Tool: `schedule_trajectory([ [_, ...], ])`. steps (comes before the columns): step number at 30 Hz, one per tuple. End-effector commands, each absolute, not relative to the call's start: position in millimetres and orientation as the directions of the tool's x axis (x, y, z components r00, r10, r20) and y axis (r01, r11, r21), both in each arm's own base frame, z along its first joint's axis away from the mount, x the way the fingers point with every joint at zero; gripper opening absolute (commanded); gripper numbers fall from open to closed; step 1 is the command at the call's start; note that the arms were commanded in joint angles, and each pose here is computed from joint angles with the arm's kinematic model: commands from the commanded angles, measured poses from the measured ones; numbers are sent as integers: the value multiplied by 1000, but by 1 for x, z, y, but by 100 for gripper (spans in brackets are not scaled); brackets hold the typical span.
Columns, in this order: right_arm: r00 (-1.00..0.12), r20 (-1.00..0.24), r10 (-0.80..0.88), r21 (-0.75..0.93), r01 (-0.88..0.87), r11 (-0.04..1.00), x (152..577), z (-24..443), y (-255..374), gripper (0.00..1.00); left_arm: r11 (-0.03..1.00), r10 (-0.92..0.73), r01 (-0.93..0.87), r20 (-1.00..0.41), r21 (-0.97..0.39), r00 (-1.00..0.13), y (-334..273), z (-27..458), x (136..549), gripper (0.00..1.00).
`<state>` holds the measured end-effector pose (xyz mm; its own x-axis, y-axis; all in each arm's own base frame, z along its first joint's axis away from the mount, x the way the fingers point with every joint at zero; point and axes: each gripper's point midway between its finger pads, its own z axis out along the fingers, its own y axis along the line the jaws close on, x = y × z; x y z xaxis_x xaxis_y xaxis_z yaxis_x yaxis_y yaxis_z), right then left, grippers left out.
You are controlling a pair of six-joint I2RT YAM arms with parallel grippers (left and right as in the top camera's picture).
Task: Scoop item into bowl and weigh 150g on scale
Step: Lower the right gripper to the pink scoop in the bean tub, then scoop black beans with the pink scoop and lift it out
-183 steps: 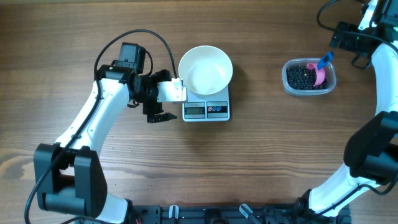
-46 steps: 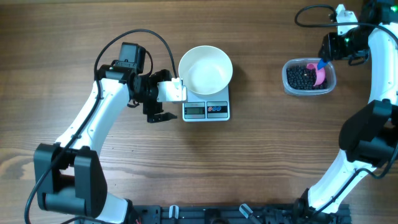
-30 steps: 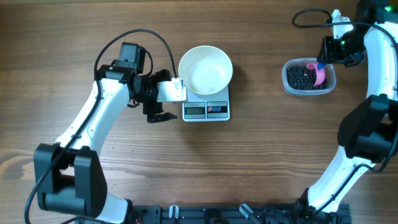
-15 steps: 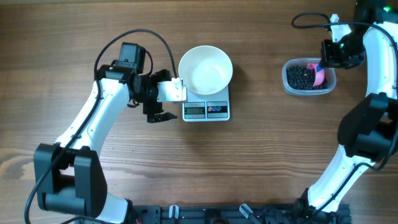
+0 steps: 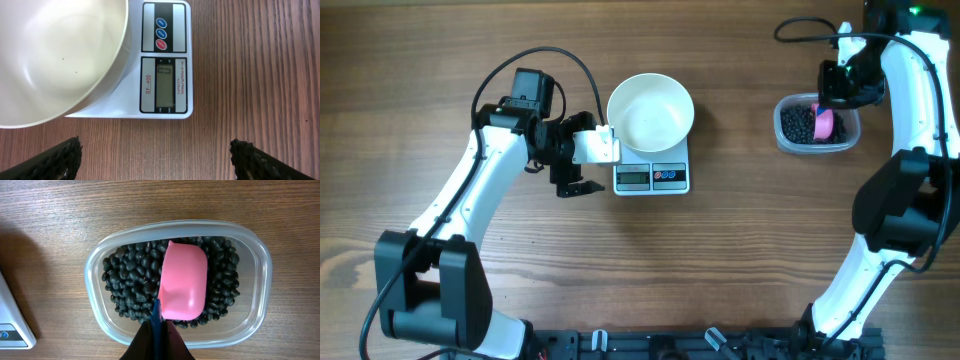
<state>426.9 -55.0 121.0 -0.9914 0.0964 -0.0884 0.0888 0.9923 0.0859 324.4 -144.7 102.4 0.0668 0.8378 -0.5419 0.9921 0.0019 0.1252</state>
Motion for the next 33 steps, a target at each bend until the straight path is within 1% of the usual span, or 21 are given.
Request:
schedule_trajectory([
  [1,-996,-64,58,122,50,991,425,112,-48,4,5,827,995,-560,98,51,-148,99,321,100],
  [3,-994,-79,80,132,70,989,427,113,-55,4,5,827,995,-560,98,51,-148,99,321,100],
  [5,-990,-93,108,191,89,978,431,115,-54,4,5,827,995,-560,98,51,-148,99,321,100],
  [6,-982,-83,172,206,152,967,432,113,-56,4,5,827,995,-560,98,51,-148,99,321,100],
  [9,-958,-50,283,221,266,938,432,111,-52,4,5,827,995,-560,98,51,-148,99,321,100],
  [12,-963,-39,268,343,239,908,436,117,-27,4,5,827,995,-560,98,51,-148,99,321,100],
  [13,-964,-37,265,357,235,904,436,118,-23,4,5,827,995,-560,98,51,-148,99,321,100],
  [16,-966,-28,258,355,232,906,434,118,-21,4,6,827,995,-560,98,51,-148,99,321,100],
  [19,-980,-62,191,350,158,923,435,118,-23,5,5,827,995,-560,98,51,-148,99,321,100],
  [21,-981,-72,179,347,144,927,435,117,-29,5,5,827,995,-560,98,51,-148,99,321,100],
  [24,-973,-73,217,362,177,915,434,118,-44,4,5,827,995,-560,98,51,-148,99,321,100],
  [26,-966,-84,243,408,189,893,437,122,-49,4,5,827,995,-560,98,51,-148,99,321,100],
  [28,-963,-116,242,480,159,863,442,129,-49,4,5,827,995,-560,98,51,-148,99,321,100],
  [31,-962,-118,246,480,161,862,443,127,-51,4,6,827,995,-560,98,51,-148,99,321,100],
  [33,-964,-99,246,478,171,862,443,119,-52,5,5,827,995,-560,98,50,-148,99,321,100],
])
